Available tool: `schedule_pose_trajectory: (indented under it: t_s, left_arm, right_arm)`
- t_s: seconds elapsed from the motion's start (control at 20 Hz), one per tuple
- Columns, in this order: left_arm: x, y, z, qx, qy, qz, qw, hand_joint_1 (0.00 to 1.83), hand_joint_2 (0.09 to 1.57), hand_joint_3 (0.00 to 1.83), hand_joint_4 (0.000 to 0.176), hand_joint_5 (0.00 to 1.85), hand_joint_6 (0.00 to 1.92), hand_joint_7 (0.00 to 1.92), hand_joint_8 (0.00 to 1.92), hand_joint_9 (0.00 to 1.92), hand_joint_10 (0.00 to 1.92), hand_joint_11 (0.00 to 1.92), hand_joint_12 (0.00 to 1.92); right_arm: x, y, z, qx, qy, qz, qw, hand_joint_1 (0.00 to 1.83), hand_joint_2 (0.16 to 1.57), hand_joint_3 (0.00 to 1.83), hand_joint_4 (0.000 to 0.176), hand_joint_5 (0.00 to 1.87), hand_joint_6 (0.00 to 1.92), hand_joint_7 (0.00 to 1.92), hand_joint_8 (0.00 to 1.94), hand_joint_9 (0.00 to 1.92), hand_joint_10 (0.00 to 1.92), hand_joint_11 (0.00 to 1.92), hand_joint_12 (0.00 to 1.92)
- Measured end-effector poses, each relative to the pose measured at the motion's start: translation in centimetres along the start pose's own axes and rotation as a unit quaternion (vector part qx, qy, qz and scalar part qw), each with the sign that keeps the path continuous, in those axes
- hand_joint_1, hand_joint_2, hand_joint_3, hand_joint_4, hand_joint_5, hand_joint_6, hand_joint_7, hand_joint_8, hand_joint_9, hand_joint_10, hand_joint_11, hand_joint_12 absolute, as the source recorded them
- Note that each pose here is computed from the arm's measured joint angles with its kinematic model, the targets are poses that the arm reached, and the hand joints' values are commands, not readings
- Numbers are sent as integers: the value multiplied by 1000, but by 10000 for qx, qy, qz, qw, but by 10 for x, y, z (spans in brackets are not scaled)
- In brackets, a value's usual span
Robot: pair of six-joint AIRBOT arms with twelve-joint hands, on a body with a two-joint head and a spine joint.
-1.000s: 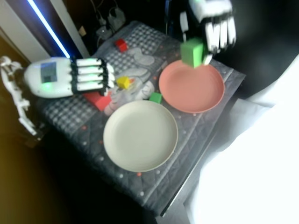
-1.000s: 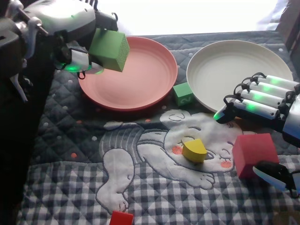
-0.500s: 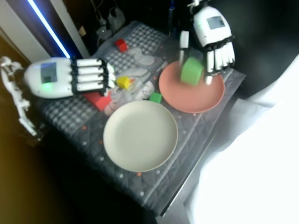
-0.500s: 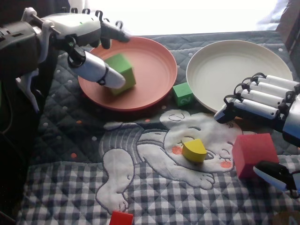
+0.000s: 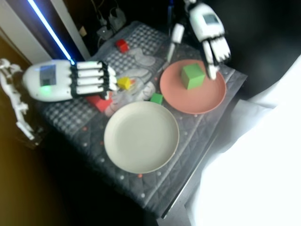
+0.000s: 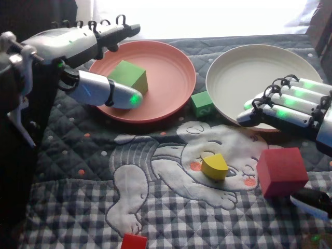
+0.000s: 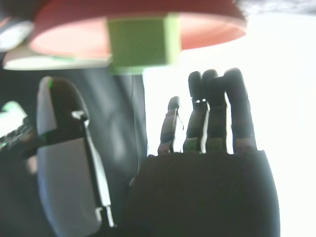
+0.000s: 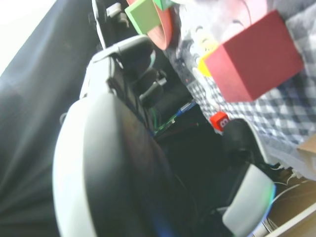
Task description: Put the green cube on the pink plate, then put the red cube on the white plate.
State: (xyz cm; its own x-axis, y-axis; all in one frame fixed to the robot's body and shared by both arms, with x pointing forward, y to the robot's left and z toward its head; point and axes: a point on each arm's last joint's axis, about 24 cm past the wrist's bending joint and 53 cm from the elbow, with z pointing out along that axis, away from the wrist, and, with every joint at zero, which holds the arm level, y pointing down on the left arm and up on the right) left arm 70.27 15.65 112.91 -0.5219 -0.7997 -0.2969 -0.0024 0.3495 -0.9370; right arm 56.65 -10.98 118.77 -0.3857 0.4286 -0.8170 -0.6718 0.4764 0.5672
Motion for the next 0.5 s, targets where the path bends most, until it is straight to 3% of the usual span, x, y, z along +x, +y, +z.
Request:
schedule_pose_trajectory:
  t_s: [0.1,0.2,0.25,0.3,0.35,0.4,0.5]
  left_arm:
    - [5,-5,-15,182,15,113,9998,285,924,4,176,0,0,0,1030,0,1520,0,1921]
    - [8,-7,-29,330,35,256,9991,310,984,8,170,0,0,0,1382,123,1812,204,1921]
    - [10,-9,-33,395,44,295,9988,279,988,4,171,0,0,17,1284,60,1646,40,1921]
    - [11,-12,-39,497,29,318,9983,272,998,3,175,0,0,33,1173,31,1494,7,1836]
    - [12,-16,-43,581,22,318,9978,335,1075,6,155,0,0,77,963,35,1305,0,1652]
    - [13,-18,-45,635,12,313,9975,335,1075,6,155,0,0,77,963,35,1305,0,1652]
    - [12,-21,-45,706,-6,331,9970,331,1100,2,124,0,0,106,884,68,1218,0,1637]
  right_arm:
    - [3,-3,0,64,62,0,10000,872,435,931,0,35,570,84,350,0,514,0,1394]
    - [7,-8,1,142,130,18,9998,854,385,949,0,91,585,134,348,0,734,0,1536]
    - [9,-9,1,165,160,16,9997,853,366,971,0,126,608,154,343,0,784,0,1570]
    - [11,-10,1,183,187,25,9997,867,361,977,0,136,628,169,340,0,777,0,1553]
    - [14,-13,2,220,235,30,9995,866,439,873,0,185,651,214,328,0,812,0,1512]
    - [17,-15,2,265,282,42,9992,866,439,873,0,185,651,214,328,0,812,0,1512]
    - [22,-19,3,327,366,53,9988,866,508,791,0,223,640,271,318,11,890,0,1572]
